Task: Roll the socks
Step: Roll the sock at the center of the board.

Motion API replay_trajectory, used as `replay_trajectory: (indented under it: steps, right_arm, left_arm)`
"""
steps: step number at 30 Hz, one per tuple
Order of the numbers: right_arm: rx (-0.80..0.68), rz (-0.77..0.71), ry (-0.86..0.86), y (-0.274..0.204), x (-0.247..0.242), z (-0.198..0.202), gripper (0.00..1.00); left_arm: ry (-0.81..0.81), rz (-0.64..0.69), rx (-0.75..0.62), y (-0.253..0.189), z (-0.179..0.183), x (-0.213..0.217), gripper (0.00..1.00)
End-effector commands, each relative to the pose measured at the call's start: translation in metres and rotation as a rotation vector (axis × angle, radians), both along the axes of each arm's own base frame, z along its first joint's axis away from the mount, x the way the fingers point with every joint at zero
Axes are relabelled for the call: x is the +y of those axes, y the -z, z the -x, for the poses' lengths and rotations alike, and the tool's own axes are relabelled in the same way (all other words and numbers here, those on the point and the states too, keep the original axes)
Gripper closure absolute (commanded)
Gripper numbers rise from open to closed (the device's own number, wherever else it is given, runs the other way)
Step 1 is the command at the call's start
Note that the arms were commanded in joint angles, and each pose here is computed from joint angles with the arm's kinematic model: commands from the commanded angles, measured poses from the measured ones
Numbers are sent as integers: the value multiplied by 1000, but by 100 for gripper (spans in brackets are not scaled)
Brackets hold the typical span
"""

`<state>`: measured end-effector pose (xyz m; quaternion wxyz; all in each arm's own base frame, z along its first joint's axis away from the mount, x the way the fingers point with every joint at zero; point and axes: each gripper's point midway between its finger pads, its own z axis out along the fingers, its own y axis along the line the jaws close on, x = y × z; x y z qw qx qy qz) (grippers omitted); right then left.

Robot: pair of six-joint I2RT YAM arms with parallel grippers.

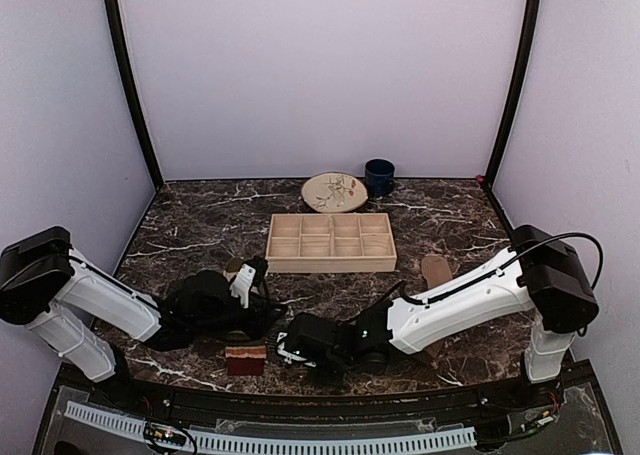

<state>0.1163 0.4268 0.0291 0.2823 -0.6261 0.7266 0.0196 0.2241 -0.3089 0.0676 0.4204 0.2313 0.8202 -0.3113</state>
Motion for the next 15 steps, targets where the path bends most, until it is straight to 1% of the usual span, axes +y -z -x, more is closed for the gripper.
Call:
replay_trajectory:
  steps: [1,8,15]
  right_arm:
    - [75,-9,9,5,1,1,99]
    - [116,-19,6,1,4,2,99]
    - [179,-26,-2,0,8,0,99]
  left_arm:
    - [-47,20,-49,-11,3,22,69]
    - [-38,30,-44,-6,18,40,69]
    - [43,0,-43,2,36,37,69]
